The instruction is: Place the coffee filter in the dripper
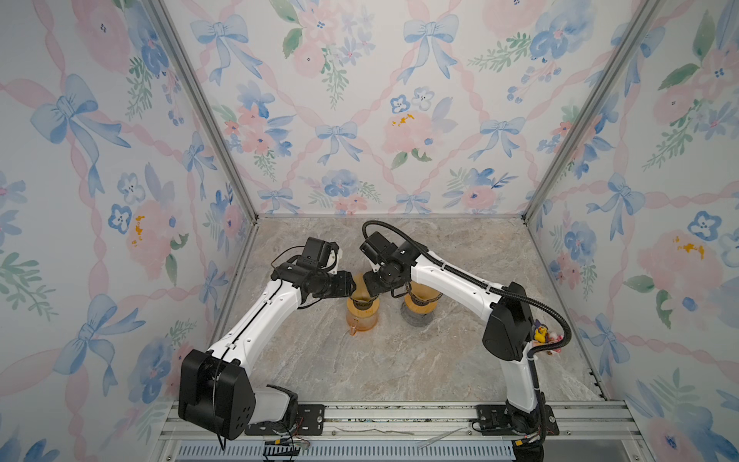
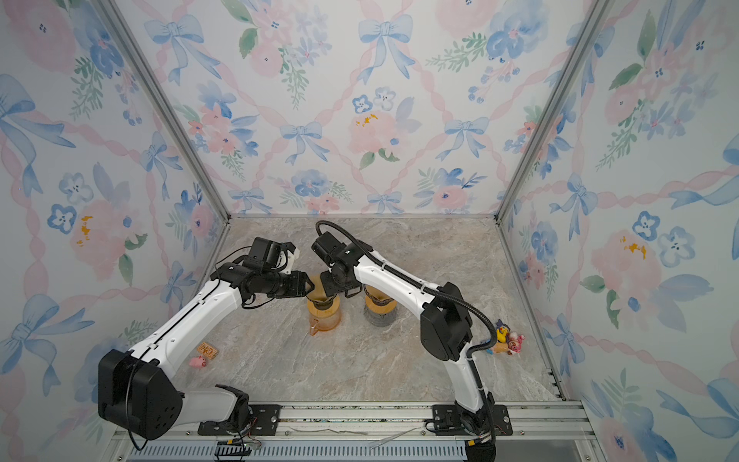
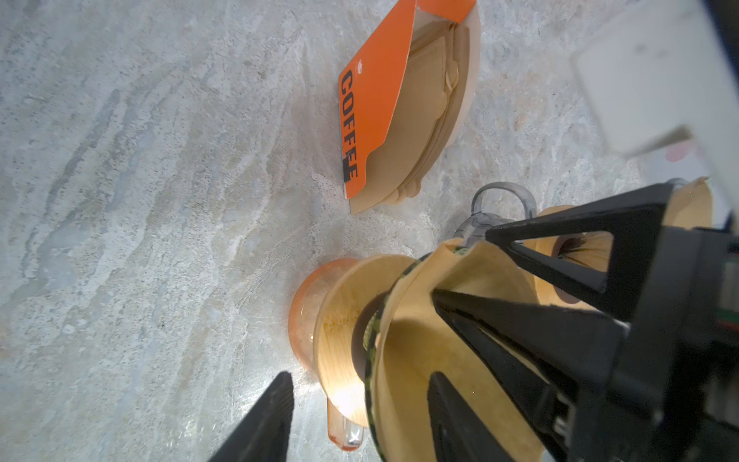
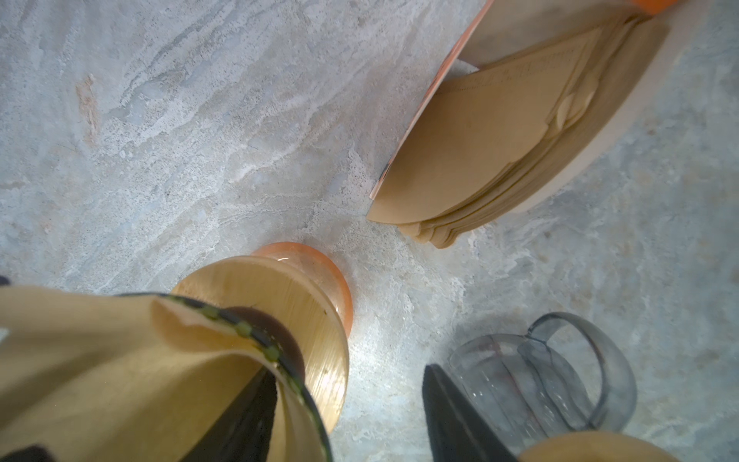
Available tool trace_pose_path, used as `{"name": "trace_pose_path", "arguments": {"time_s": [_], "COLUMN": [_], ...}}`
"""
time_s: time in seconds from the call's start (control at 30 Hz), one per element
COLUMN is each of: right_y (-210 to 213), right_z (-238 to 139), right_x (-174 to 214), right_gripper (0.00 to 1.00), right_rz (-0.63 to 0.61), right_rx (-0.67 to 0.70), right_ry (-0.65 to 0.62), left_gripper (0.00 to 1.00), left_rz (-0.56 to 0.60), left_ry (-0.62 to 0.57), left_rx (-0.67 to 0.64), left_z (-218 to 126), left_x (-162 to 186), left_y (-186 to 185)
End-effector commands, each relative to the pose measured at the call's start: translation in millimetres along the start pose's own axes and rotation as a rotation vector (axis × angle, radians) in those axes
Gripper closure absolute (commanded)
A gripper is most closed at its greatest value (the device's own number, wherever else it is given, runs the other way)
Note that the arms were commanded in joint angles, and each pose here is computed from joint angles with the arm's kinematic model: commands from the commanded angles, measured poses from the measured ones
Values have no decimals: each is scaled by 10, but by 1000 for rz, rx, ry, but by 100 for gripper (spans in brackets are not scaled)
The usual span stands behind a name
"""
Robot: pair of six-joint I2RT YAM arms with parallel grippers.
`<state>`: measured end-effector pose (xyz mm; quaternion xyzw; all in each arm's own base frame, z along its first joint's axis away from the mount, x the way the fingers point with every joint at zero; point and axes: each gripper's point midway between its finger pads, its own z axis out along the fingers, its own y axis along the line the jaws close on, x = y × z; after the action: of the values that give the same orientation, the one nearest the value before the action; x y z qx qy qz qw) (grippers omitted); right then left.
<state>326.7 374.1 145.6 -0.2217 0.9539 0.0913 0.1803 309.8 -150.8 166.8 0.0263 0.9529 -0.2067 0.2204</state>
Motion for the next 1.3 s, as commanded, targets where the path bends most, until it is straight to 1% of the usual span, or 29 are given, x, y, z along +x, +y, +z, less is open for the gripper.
{"name": "trace_pose_path", "arguments": {"time_s": [0.0,0.3,0.47,0.6,0.87,1.07,1.27], "right_y": [25,74,137,119,56,-9,-9], "right_z": [-154,-309,-431,-447,-277,-149,-57], "right_x": [-46,-100,-148,-154,-41,25,74], "right_gripper": [39,39,39,39,39,39,39], "right_rz": [-20,-11,22,55,46,28,17], "right_rx": [9,-29,-111,-155,-118,-51,-33], "right_ry": [-23,-59,-99,-109,-54,-17,6], "left_gripper": [43,44,44,44,44,44,44], "left_rz": [-11,-6,-2,-1,1,4,6], "left_ry": [39,43,49,51,54,54,55], "left_rx": [-48,-82,-86,-87,-96,-104,-107], "left_z": [82,116,136,148,163,158,163], "left_x": [113,131,140,136,138,147,154], "left_y": [109,165,158,153,153,164,169]}}
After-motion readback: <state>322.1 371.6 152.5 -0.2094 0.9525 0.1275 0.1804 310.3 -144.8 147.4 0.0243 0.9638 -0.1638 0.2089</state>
